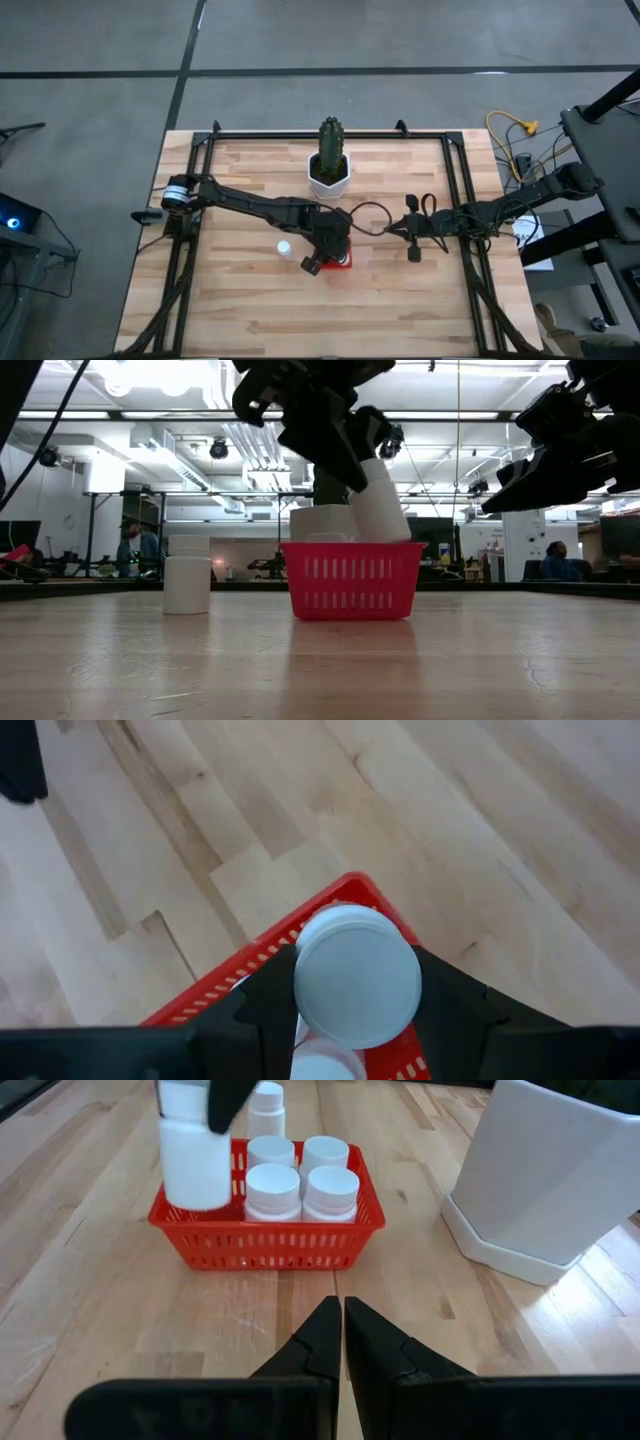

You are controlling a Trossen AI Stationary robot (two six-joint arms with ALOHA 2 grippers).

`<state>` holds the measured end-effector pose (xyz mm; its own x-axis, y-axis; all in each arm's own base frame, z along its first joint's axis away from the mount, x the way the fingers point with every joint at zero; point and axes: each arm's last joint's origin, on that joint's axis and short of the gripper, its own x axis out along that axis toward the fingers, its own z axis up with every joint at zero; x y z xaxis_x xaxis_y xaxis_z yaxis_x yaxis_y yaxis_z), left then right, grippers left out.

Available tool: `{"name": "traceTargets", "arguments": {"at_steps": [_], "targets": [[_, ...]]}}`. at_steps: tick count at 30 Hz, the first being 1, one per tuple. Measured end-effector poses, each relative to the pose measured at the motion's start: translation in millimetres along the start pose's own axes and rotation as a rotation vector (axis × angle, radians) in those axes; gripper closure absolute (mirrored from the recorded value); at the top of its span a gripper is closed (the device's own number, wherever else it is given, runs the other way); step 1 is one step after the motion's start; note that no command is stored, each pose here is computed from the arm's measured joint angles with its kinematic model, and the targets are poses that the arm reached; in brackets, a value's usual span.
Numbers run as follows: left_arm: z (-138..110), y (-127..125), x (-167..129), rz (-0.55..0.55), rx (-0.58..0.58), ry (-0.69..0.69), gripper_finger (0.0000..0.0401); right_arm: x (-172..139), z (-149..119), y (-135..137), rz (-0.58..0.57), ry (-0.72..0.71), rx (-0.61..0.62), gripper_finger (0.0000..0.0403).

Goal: Pick and place pill bottles into a basket
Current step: Put the white pill bottle into the red bin

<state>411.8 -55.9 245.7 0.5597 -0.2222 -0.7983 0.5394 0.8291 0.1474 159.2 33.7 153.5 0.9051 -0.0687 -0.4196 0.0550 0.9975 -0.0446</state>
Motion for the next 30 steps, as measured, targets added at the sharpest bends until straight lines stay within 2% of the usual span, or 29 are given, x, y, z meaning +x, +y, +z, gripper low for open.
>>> {"name": "traceTargets", "arguments": {"at_steps": [6,17,26,30], "targets": [[11.2,3.3,-10.0,0.012,0.004,-0.026,0.0260,0.0,-0.1,0.0,0.000,0.000,0.001,0.0394],[42.8,13.1,-48.8,0.048,0.010,-0.065,0.0260,0.0,-1.0,0.4,0.017,0.005,-0.001,0.0394],[64.2,24.9,-57.6,0.088,0.022,-0.104,0.0260,-0.1,-3.3,0.4,0.025,0.023,-0.009,0.0394],[69.7,30.2,-46.8,0.070,0.031,-0.063,0.0260,-0.1,-3.9,0.3,0.023,0.028,-0.011,0.0394]]}}
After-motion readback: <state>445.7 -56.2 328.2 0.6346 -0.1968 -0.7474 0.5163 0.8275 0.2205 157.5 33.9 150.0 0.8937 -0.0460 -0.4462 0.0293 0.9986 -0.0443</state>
